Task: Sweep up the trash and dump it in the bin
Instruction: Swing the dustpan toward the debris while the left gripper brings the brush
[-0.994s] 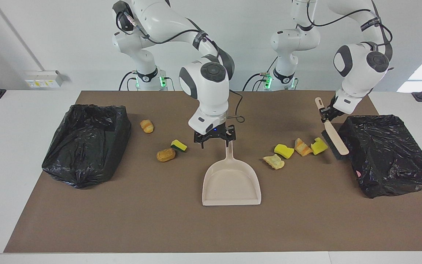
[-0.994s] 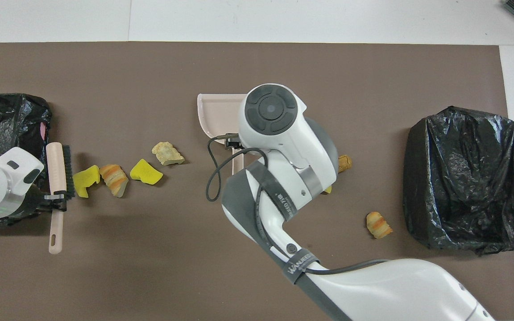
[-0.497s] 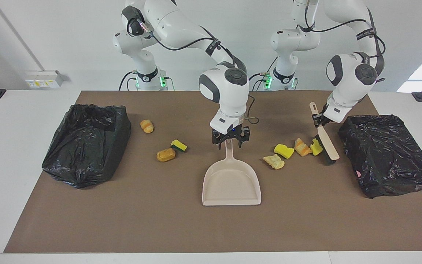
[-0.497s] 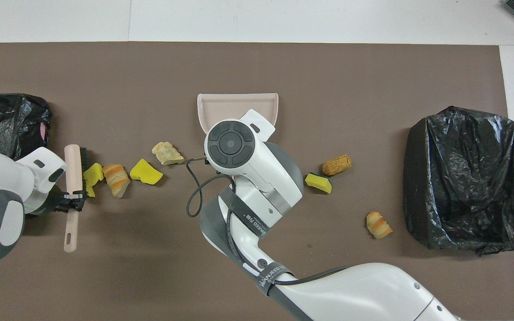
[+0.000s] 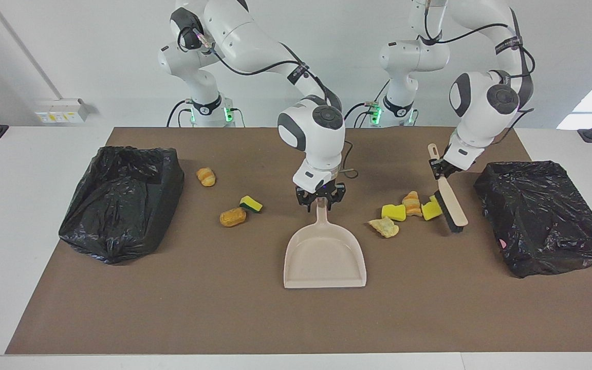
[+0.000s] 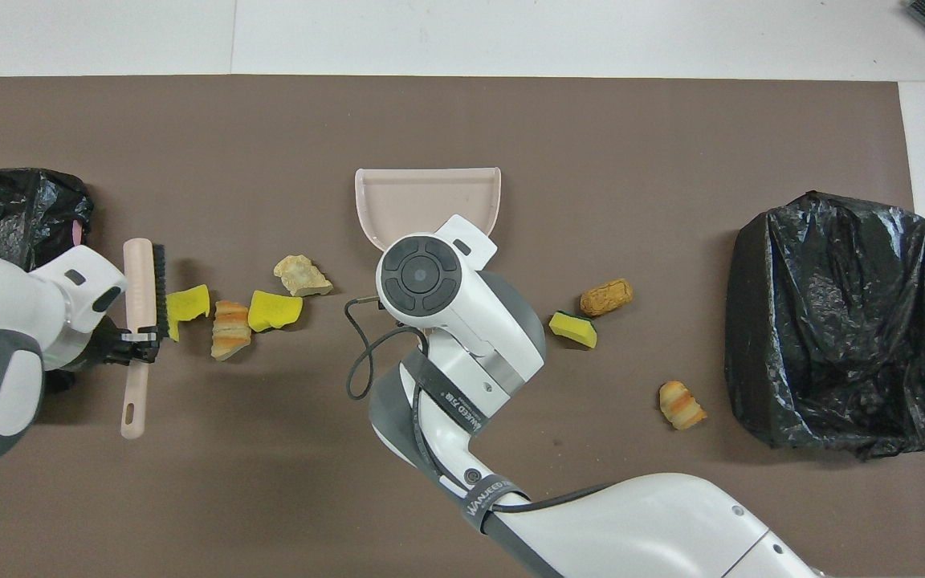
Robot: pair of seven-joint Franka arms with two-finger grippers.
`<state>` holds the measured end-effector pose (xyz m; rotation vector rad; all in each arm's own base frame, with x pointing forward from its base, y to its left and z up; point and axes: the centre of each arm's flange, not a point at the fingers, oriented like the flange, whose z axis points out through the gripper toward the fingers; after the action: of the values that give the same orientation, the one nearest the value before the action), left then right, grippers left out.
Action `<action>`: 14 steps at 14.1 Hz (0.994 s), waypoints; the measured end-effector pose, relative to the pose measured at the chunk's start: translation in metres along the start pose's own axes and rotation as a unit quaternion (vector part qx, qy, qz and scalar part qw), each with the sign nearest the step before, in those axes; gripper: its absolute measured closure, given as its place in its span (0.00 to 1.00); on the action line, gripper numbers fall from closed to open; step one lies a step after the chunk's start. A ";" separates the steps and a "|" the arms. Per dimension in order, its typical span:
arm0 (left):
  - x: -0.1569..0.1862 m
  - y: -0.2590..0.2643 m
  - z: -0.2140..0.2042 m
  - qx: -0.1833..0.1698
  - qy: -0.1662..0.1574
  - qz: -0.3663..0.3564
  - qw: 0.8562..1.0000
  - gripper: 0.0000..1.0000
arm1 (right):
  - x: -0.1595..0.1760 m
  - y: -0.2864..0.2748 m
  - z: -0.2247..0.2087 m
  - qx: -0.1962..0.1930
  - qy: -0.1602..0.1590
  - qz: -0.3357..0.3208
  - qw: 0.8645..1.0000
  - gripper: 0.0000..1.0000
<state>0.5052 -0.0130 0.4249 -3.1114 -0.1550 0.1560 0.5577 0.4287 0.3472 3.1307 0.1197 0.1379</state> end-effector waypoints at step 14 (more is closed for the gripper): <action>0.000 -0.030 0.057 0.000 -0.048 -0.003 0.999 0.75 | 0.019 0.114 -0.105 -0.027 -0.051 -0.261 0.964 0.69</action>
<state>0.4965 0.0180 0.3687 -3.1037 -0.1663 0.3043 0.5762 0.3165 0.4545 2.9183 0.9063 -0.0246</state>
